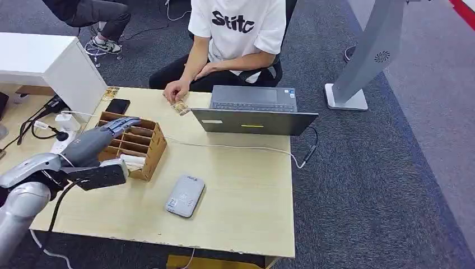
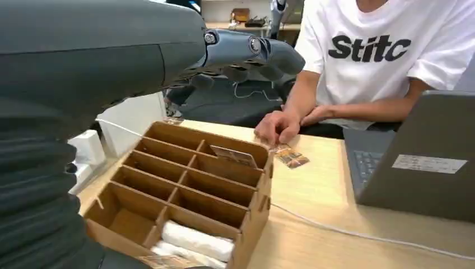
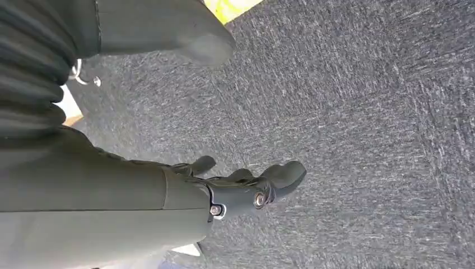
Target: Pass the card to the sensor for recognition and then transmit it.
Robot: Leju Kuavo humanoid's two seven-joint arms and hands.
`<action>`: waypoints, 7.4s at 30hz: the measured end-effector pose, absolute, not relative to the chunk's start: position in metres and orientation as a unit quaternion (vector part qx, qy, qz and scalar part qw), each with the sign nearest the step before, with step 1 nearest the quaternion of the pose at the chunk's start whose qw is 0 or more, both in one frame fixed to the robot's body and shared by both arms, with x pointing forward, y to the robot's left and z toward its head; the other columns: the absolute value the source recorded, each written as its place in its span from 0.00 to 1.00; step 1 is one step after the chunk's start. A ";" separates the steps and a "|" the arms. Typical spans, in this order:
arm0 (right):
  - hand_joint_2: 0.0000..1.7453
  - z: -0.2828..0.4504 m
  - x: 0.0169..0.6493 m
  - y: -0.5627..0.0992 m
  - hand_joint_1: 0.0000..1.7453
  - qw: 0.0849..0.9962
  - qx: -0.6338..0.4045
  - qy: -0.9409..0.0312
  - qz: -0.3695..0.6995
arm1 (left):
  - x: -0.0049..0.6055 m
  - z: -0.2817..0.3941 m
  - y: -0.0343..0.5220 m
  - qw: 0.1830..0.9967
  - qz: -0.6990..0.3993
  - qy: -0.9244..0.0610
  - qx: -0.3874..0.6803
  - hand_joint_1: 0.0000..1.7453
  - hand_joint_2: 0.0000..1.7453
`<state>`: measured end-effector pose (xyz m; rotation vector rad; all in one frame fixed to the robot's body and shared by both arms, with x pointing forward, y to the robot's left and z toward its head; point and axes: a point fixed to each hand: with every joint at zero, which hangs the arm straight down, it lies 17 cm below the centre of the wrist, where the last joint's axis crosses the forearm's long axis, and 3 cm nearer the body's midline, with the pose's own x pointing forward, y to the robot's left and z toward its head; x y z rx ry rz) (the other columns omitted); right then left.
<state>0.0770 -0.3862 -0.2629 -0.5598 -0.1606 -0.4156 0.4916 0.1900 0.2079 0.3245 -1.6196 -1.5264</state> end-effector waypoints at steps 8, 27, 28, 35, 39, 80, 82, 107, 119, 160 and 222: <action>1.00 -0.263 0.078 -0.386 0.00 0.938 -0.273 -0.080 -0.198 | 0.492 0.203 0.210 0.453 -0.637 -0.609 0.136 0.00 1.00; 1.00 -0.263 0.084 -0.385 0.00 0.941 -0.269 -0.083 -0.187 | 0.486 0.119 0.292 0.494 -0.679 -0.504 0.202 0.00 1.00; 1.00 -0.263 0.084 -0.385 0.00 0.941 -0.269 -0.083 -0.187 | 0.486 0.118 0.292 0.495 -0.679 -0.503 0.201 0.00 1.00; 1.00 -0.263 0.084 -0.385 0.00 0.941 -0.269 -0.083 -0.187 | 0.485 0.115 0.293 0.497 -0.680 -0.500 0.201 0.00 1.00; 1.00 -0.263 0.084 -0.385 0.00 0.941 -0.269 -0.083 -0.187 | 0.486 0.114 0.294 0.499 -0.680 -0.499 0.201 0.00 1.00; 1.00 -0.262 0.087 -0.381 0.00 0.945 -0.273 -0.087 -0.156 | 0.504 0.059 0.186 0.444 -0.593 -0.596 0.312 0.00 1.00; 1.00 -0.262 0.087 -0.381 0.00 0.945 -0.273 -0.087 -0.156 | 0.505 0.059 0.186 0.445 -0.591 -0.596 0.312 0.00 1.00; 1.00 -0.262 0.084 -0.382 0.00 0.944 -0.274 -0.084 -0.162 | 0.518 0.083 0.208 0.453 -0.585 -0.595 0.315 0.00 1.00; 1.00 -0.263 0.082 -0.383 0.00 0.944 -0.274 -0.081 -0.166 | 0.524 0.090 0.229 0.455 -0.602 -0.571 0.323 0.00 1.00; 1.00 -0.263 0.080 -0.384 0.00 0.944 -0.274 -0.076 -0.168 | 0.524 0.078 0.284 0.480 -0.630 -0.514 0.329 1.00 1.00; 1.00 -0.263 0.081 -0.381 0.00 0.944 -0.272 -0.079 -0.171 | 0.528 0.099 0.218 0.435 -0.594 -0.580 0.348 0.00 1.00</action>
